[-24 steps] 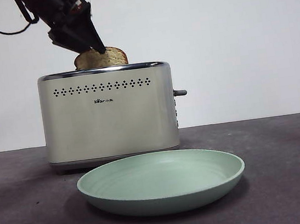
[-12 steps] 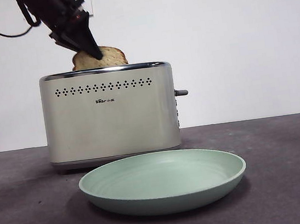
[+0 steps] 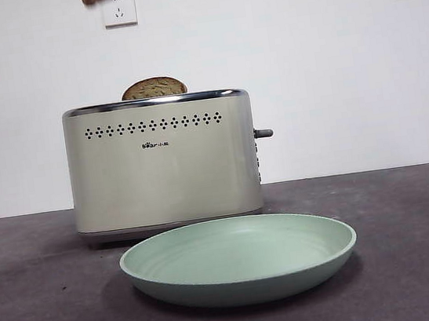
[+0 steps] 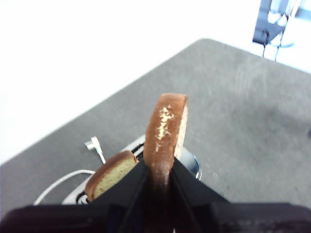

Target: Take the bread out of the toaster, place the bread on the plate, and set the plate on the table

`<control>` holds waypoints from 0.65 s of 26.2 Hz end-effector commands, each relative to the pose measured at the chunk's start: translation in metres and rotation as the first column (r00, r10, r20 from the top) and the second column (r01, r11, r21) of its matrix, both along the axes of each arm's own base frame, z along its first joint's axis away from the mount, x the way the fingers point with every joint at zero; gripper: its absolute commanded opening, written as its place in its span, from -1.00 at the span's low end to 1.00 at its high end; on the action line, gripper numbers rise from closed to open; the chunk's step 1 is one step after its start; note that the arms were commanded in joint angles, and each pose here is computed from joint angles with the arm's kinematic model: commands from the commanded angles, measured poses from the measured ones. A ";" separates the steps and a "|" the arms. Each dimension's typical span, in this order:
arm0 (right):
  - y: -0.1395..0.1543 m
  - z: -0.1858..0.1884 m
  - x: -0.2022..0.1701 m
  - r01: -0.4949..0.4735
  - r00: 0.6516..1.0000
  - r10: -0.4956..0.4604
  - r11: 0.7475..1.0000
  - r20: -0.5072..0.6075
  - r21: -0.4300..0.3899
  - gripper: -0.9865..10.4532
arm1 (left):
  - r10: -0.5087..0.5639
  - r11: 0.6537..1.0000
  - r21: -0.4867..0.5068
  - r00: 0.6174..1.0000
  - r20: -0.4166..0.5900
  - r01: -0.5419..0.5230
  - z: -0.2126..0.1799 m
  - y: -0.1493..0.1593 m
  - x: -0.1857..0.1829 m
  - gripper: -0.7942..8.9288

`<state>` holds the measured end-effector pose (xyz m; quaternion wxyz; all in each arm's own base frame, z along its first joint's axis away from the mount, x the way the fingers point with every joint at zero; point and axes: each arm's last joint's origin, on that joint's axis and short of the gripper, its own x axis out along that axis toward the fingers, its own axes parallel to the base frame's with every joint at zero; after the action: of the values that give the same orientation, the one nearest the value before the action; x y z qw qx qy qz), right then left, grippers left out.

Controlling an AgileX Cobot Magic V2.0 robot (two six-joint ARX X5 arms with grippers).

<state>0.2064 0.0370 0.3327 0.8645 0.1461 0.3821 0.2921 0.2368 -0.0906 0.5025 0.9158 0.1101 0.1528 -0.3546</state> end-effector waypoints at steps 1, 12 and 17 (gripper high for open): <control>0.003 -0.010 0.006 -0.043 0.998 0.041 0.998 -0.042 -0.039 -0.39 | 0.018 0.999 -0.034 1.000 0.012 -0.017 0.009 0.001 -0.019 -0.85; 0.026 -0.055 0.040 -0.125 0.968 0.089 0.982 -0.233 -0.143 -0.39 | -0.011 0.999 -0.051 1.000 0.029 0.012 0.024 0.008 -0.080 -0.85; 0.042 -0.077 0.055 -0.178 0.949 0.126 0.970 -0.288 -0.164 -0.39 | -0.017 0.999 -0.040 1.000 0.004 0.017 0.016 0.014 -0.095 -0.85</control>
<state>0.2587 0.0759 0.2582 0.7886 0.0814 0.5347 0.2925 0.1438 -0.0767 0.5214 0.9159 0.0964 0.1384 -0.3642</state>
